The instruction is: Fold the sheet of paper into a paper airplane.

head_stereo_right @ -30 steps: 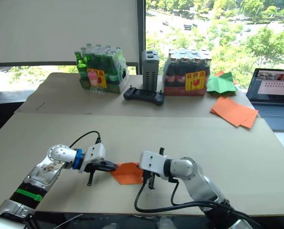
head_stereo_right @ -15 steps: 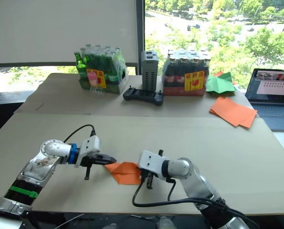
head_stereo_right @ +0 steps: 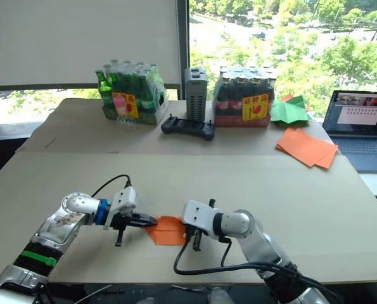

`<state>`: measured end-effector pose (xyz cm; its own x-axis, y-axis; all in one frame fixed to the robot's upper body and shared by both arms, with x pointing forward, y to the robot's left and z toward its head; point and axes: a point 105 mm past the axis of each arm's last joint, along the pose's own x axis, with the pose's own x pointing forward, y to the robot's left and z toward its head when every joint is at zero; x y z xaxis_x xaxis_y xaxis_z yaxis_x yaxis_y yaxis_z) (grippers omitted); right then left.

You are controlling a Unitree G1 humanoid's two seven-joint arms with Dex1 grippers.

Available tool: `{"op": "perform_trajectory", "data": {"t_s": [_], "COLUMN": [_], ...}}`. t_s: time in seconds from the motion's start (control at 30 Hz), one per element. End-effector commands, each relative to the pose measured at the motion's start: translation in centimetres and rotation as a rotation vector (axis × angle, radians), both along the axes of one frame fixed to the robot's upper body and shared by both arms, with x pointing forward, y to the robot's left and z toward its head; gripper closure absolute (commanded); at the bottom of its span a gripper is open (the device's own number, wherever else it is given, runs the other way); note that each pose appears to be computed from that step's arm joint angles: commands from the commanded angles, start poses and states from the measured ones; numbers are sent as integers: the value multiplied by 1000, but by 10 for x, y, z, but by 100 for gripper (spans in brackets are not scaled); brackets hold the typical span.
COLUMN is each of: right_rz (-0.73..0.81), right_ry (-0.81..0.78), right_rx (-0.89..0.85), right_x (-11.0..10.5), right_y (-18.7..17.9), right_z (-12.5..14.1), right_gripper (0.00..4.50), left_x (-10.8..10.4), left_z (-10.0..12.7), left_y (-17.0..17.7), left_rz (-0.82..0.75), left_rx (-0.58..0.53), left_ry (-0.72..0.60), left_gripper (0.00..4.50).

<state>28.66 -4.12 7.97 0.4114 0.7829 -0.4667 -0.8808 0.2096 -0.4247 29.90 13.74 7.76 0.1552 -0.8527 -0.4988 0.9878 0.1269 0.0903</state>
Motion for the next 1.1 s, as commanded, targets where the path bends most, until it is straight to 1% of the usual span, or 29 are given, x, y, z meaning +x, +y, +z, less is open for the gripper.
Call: {"op": "perform_trajectory", "data": {"t_s": [0.03,0.13,0.2,0.27,0.33,0.4,0.5,0.6,0.73,0.77,0.87,1.1], "right_rz": [-31,-51,-82,-94,-70,-15,64,113,116,119,120,109], "right_ry": [2,-4,-23,-43,-65,-99,-125,-102,-56,-48,-31,-3], "right_rx": [-4,40,102,159,198,228,196,134,78,65,26,-6], "right_x": [3,6,12,15,12,4,-8,-17,-16,-16,-15,-15], "right_y": [-1,1,0,0,3,10,20,26,27,27,22,18], "right_z": [-2,8,24,41,54,67,66,50,30,26,14,1], "right_gripper": [419,326,251,187,187,187,187,269,413,443,447,447], "left_x": [6,1,-2,-4,-6,-9,-11,-12,-13,-13,-13,-13], "left_z": [-8,-8,-9,-9,-8,-8,-7,-7,-7,-7,-8,-8], "left_y": [0,-6,-9,-11,-12,-14,-16,-15,-13,-12,-9,-9], "left_rz": [-19,-45,-61,-67,-69,-79,-86,-83,-78,-76,-68,-56], "left_rx": [65,52,56,62,61,69,73,77,85,92,100,101], "left_ry": [-41,-34,-34,-36,-36,-41,-44,-43,-39,-38,-38,-44], "left_gripper": [450,450,450,450,450,450,450,450,450,450,450,450]}}
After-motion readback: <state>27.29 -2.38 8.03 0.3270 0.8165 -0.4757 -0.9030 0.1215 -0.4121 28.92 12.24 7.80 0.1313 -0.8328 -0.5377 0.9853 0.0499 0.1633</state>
